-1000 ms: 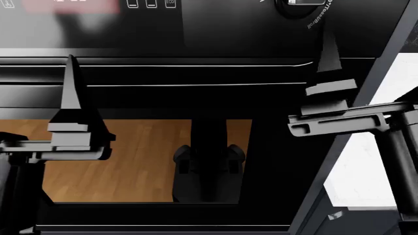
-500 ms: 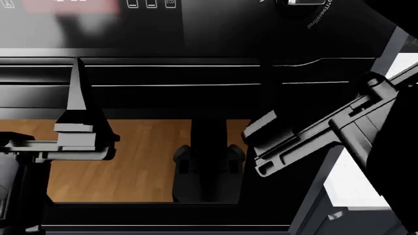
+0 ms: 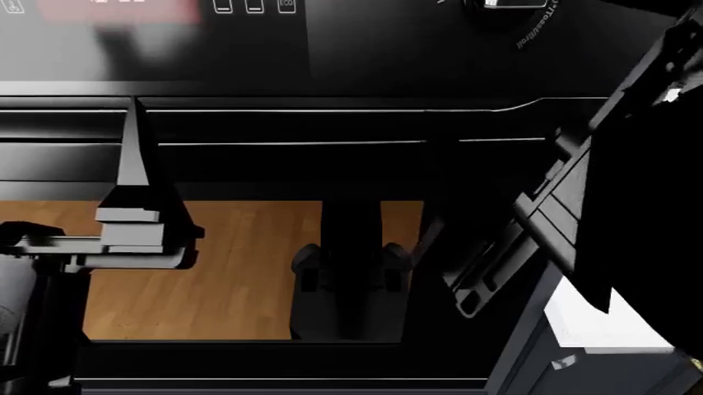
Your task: Preheat the oven by turning the temperature knob.
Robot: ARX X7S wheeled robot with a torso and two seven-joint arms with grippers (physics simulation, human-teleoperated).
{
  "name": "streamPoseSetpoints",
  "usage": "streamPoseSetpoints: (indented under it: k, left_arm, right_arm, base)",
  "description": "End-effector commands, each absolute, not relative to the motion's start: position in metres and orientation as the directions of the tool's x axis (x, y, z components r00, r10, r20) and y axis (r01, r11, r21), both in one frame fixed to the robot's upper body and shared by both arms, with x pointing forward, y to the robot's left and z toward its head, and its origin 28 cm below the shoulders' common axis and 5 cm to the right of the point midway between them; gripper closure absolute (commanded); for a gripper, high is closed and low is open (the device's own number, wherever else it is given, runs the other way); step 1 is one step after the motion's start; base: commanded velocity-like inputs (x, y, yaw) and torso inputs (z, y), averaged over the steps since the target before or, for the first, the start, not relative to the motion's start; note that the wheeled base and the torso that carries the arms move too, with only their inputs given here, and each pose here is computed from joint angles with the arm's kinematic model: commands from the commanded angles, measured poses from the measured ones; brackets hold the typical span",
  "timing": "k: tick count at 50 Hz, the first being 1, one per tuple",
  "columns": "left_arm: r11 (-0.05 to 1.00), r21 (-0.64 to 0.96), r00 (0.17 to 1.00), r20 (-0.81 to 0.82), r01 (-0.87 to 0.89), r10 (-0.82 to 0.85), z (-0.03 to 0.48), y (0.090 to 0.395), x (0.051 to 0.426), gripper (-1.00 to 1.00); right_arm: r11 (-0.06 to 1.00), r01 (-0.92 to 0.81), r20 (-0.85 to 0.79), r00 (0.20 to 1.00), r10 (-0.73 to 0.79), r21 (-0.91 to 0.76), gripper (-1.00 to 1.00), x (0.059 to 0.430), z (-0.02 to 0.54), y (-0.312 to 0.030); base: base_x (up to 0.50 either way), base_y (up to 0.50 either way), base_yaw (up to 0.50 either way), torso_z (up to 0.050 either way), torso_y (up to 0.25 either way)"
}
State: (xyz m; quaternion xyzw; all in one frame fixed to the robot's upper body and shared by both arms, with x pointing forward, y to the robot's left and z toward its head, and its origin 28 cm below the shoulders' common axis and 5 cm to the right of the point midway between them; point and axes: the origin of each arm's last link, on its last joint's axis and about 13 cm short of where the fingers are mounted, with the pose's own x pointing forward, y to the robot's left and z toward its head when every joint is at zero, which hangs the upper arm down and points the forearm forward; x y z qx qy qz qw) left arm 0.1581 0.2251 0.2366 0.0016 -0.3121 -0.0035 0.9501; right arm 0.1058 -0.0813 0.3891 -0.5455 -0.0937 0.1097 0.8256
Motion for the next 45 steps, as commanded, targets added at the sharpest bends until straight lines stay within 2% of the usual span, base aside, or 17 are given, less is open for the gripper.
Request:
streamPoseSetpoints:
  k: [1, 20, 45]
  left_arm:
    - [1.000, 0.001, 0.807, 0.590, 0.009, -0.008, 0.235, 0.225, 0.159, -1.00]
    - [1.000, 0.001, 0.808, 0.589, 0.012, -0.011, 0.234, 0.224, 0.160, -1.00]
    - [1.000, -0.001, 0.812, 0.584, 0.013, -0.010, 0.232, 0.225, 0.163, -1.00]
  right_arm:
    - [0.289, -0.048, 0.031, 0.964, 0.265, -0.956, -1.00, 0.113, 0.400, -0.082]
    - [0.207, -0.083, -0.037, 0.976, 0.213, -0.975, -1.00, 0.121, 0.396, -0.079]
    - [0.193, -0.087, -0.054, 0.984, 0.168, -0.977, -1.00, 0.128, 0.394, -0.078]
  base:
    - [0.00, 0.00, 0.00, 0.000, 0.000]
    - [0.00, 0.00, 0.00, 0.000, 0.000]
    - [0.00, 0.00, 0.00, 0.000, 0.000]
